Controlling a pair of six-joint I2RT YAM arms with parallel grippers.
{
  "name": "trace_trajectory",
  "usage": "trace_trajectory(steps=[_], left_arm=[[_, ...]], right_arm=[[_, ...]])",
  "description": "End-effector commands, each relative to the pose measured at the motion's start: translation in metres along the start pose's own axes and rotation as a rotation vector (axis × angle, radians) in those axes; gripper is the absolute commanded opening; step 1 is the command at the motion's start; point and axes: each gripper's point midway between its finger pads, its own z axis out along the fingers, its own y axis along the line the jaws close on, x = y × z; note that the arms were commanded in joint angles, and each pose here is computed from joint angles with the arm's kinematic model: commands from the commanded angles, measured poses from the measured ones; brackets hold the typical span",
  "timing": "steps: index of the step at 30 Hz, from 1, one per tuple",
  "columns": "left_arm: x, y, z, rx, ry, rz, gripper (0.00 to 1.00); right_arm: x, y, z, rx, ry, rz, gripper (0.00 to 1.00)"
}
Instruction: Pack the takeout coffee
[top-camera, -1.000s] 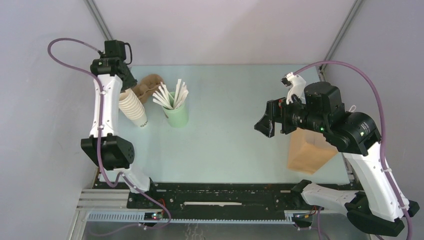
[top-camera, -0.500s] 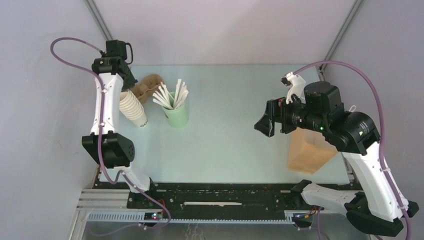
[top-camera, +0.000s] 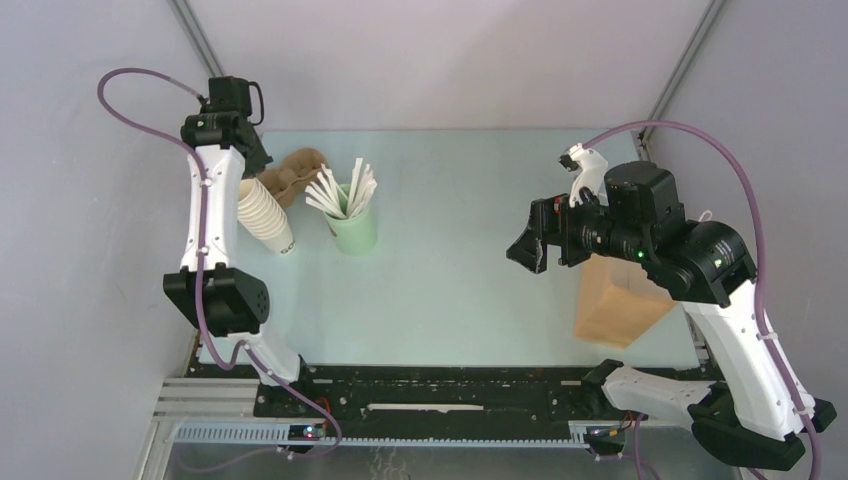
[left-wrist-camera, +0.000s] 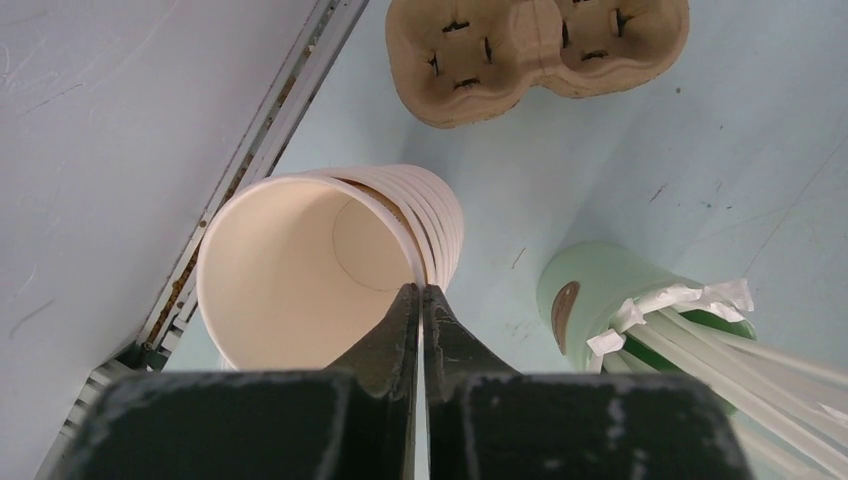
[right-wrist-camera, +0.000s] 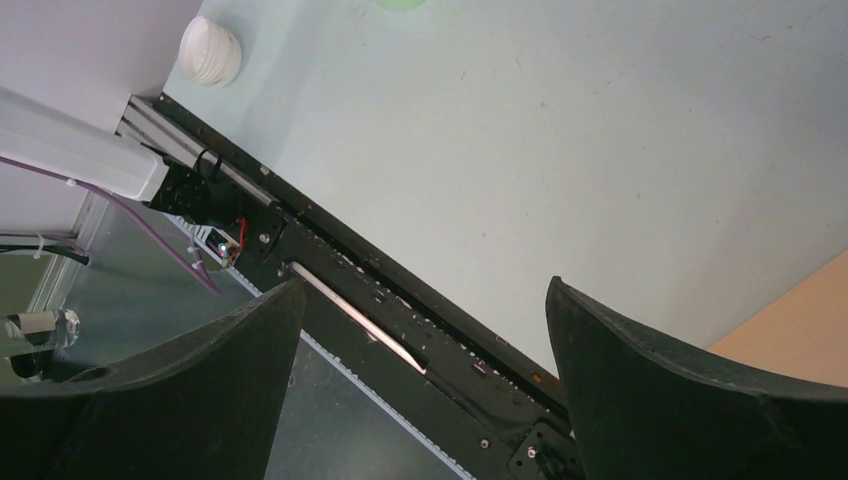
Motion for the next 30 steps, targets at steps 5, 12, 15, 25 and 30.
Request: trace_trajectory(steps=[5, 12, 15, 25, 30], left_arm=[[-0.015, 0.001, -0.01, 0.017, -0.056, -0.01, 0.17], [-0.017, -0.002, -0.005, 0.019, -0.049, -0.014, 0.16], [-0.016, -0.002, -0.004, 0.015, -0.044, -0.012, 0.16], [-0.016, -0.004, 0.0, 0.014, -0.037, -0.012, 0.08], [-0.02, 0.002, -0.011, -0.001, -0.064, -0.004, 0.01]], right_arm=[[-0.007, 0.002, -0.001, -0.015, -0.032, -0.015, 1.0], [-0.007, 0.0, -0.003, -0.005, -0.037, -0.014, 1.0], [-0.008, -0.001, -0.003, -0.001, -0.037, -0.015, 1.0], [-0.008, -0.001, -0.002, 0.0, -0.036, -0.017, 1.0], [-0.007, -0.002, -0.002, 0.0, -0.035, -0.014, 1.0]])
